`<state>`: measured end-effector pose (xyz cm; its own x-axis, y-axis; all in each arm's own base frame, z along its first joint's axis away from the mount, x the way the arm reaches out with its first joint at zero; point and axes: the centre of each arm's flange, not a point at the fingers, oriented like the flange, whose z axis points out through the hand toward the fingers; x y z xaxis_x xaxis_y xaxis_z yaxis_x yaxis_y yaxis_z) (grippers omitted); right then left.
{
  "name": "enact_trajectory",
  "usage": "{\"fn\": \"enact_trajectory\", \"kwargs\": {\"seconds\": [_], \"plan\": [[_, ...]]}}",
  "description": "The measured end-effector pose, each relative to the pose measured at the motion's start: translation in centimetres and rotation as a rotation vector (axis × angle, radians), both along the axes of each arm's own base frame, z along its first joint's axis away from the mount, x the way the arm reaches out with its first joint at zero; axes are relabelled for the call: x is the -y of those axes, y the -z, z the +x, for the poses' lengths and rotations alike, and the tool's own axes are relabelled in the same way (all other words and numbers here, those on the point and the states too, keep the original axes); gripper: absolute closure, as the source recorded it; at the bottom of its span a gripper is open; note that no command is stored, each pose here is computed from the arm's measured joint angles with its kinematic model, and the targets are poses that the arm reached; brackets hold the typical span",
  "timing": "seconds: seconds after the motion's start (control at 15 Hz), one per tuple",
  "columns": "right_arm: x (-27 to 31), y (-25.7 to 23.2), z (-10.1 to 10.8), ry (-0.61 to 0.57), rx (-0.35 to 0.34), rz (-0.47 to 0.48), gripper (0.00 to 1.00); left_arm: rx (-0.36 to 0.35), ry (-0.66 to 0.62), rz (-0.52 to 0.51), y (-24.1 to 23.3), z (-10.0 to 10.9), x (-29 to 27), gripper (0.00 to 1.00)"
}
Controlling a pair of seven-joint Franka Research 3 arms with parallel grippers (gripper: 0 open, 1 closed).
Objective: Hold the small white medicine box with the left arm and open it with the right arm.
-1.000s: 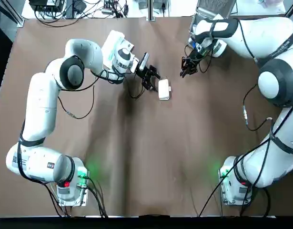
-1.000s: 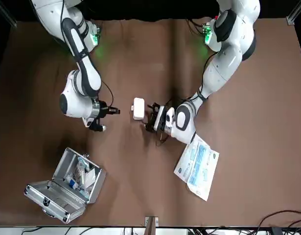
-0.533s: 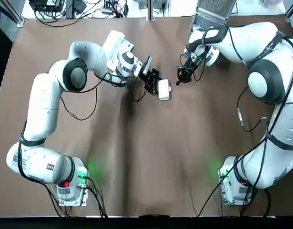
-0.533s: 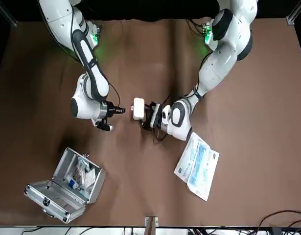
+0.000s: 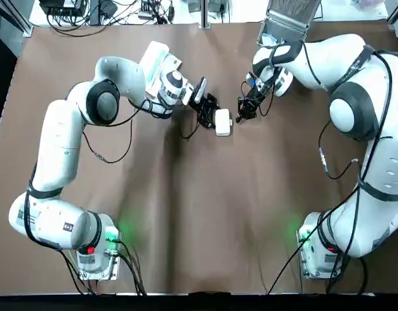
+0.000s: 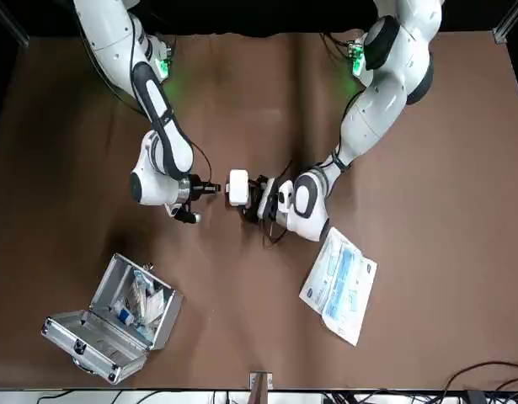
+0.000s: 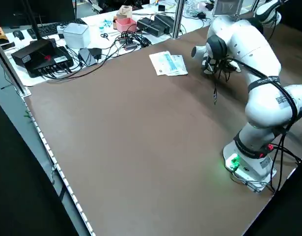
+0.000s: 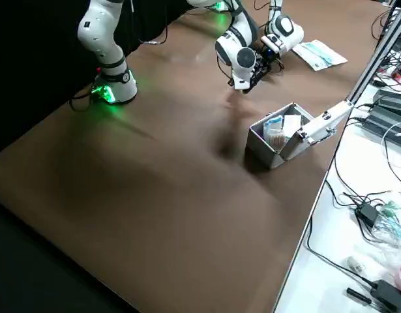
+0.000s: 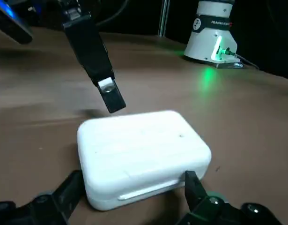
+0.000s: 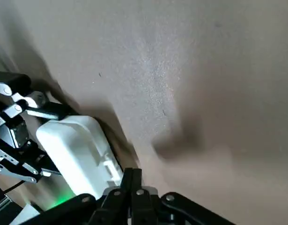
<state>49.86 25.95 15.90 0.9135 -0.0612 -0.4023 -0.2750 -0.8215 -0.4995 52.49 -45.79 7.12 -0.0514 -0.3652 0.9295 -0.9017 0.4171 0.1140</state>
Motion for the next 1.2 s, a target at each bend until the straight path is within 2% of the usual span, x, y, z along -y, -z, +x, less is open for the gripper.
{"fn": "enact_trajectory", "kwargs": {"seconds": [0.33,0.53,0.6,0.67,0.8,1.0,1.2], "plan": [[0.0,0.9,-0.2,-0.010,0.001,0.010,0.99,0.074,0.030,-0.028,0.3,0.0,0.0,0.03],[-0.2,1.0,0.0,-0.015,0.005,0.012,0.99,0.092,0.037,-0.032,0.4,0.0,0.0,0.04],[-0.3,1.2,0.0,-0.018,0.005,0.013,0.99,0.100,0.034,-0.032,0.3,0.2,0.0,0.09],[-0.7,1.6,-0.1,-0.027,0.002,0.015,0.99,0.120,0.034,-0.037,0.2,0.7,-0.3,0.24],[-1.2,2.1,-0.2,-0.040,0.001,0.020,0.99,0.123,0.032,-0.039,0.1,0.9,-0.5,0.30],[-1.9,2.1,-0.4,-0.045,-0.001,0.032,0.99,0.131,0.023,-0.040,0.0,1.6,-1.0,0.48],[-2.3,2.0,-0.5,-0.051,-0.009,0.045,0.99,0.132,0.023,-0.040,0.0,1.6,-1.0,0.49]]}}
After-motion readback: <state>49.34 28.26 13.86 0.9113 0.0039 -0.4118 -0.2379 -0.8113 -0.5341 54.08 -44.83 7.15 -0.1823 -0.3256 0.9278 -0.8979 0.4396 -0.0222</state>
